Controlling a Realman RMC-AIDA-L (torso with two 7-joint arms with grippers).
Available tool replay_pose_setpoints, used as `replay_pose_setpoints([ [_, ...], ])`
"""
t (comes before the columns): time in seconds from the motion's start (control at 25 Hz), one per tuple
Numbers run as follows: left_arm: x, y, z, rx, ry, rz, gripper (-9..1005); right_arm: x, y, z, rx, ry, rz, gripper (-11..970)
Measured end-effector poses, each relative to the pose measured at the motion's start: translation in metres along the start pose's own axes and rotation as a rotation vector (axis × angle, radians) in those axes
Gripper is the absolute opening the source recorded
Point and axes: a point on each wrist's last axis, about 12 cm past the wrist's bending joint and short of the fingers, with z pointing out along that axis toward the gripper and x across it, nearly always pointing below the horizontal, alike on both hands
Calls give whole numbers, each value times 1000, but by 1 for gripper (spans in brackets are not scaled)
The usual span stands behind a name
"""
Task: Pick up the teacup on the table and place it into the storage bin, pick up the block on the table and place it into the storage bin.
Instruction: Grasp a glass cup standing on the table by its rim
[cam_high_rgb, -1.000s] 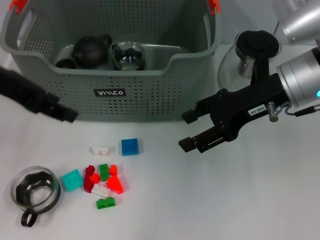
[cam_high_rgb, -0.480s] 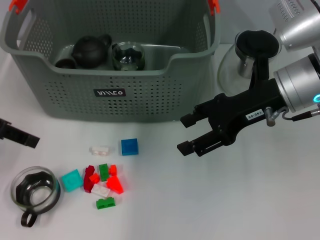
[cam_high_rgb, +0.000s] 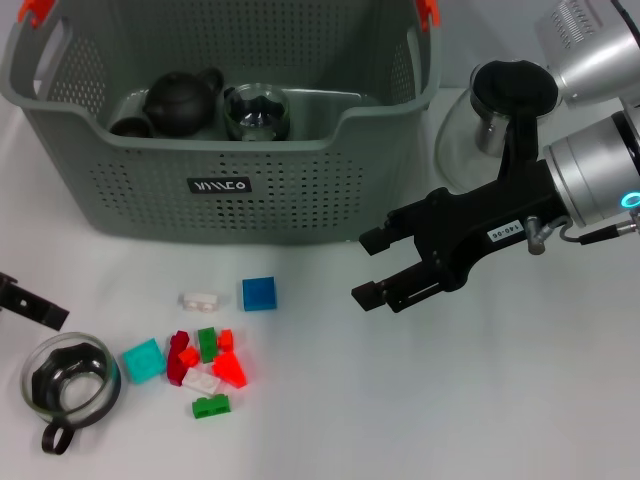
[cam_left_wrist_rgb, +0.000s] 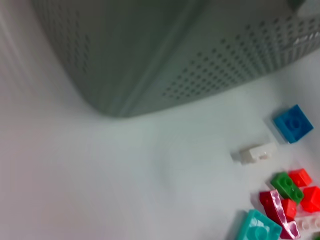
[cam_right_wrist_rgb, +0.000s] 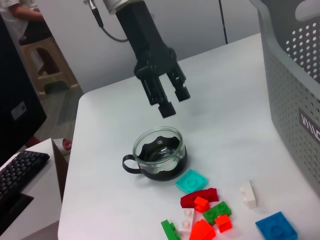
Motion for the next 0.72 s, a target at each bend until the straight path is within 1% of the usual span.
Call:
replay_pose_setpoints([
  [0.32,3,4,17,13,18,51,826,2,-1,2,4,-1,6,824],
  [0.52,6,9,24,15,22,59,839,4,-1,2,2,-1,14,824],
  [0.72,8,6,27,29,34,74,841,4,-1,2,4,-3,16,824],
])
